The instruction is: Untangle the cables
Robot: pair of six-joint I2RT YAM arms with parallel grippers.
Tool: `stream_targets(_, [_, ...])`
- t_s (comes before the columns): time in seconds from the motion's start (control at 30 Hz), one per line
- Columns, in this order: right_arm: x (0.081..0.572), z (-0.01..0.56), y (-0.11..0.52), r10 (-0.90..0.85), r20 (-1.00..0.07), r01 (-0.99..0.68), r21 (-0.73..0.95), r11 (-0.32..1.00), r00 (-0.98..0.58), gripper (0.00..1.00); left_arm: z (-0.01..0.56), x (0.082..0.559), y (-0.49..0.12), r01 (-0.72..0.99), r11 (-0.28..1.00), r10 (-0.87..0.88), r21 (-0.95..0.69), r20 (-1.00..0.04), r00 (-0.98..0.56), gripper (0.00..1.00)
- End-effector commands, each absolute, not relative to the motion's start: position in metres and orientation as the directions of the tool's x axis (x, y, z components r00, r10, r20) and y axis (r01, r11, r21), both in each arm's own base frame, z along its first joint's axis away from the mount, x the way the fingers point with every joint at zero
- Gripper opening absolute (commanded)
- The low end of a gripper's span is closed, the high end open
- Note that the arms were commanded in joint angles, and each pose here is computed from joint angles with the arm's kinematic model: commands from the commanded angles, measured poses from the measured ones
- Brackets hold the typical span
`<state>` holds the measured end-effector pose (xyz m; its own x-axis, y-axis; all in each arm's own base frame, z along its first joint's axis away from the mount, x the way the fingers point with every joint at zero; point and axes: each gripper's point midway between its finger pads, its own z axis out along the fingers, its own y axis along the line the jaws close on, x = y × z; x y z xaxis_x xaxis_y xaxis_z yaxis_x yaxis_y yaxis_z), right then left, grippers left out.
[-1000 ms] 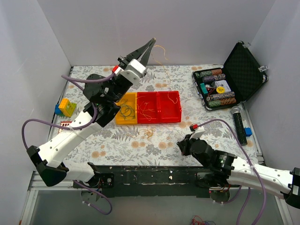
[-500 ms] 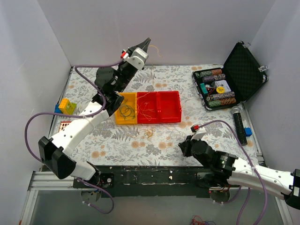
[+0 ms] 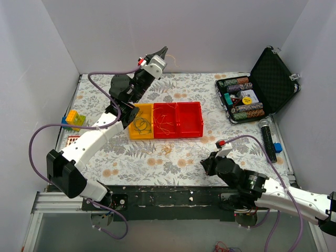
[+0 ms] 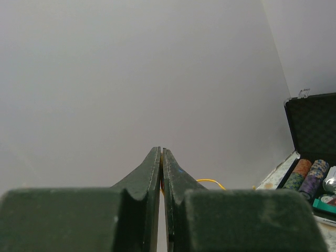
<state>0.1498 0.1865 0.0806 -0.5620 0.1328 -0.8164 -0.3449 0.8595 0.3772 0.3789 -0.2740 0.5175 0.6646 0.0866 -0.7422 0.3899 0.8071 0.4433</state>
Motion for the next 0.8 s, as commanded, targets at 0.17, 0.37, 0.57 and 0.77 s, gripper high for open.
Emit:
stream_targets(0.17, [0.152,0.078,0.177,0.172,-0.816,-0.305,0.39,0.869,-0.551,0.01,0.514,0.377,-0.265,0.383,0.798,0.109,0.466,-0.735,0.669,0.0])
stream_targets(0.37, [0.152,0.077,0.178,0.179,-0.813,-0.301,0.396,0.868,-0.553,0.01,0.493,0.38,-0.27,0.424,0.783,0.107,0.455,-0.77,0.629,0.0])
stream_targets(0.57, [0.152,0.079,0.181,0.183,-0.811,-0.304,0.403,0.863,-0.556,0.01,0.417,0.399,-0.281,0.51,0.76,0.153,0.402,-0.874,0.461,0.0])
stream_targets(0.77, [0.152,0.08,0.179,0.197,-0.808,-0.299,0.415,0.859,-0.556,0.01,0.315,0.423,-0.276,0.522,0.74,0.334,0.424,-0.906,0.261,0.0])
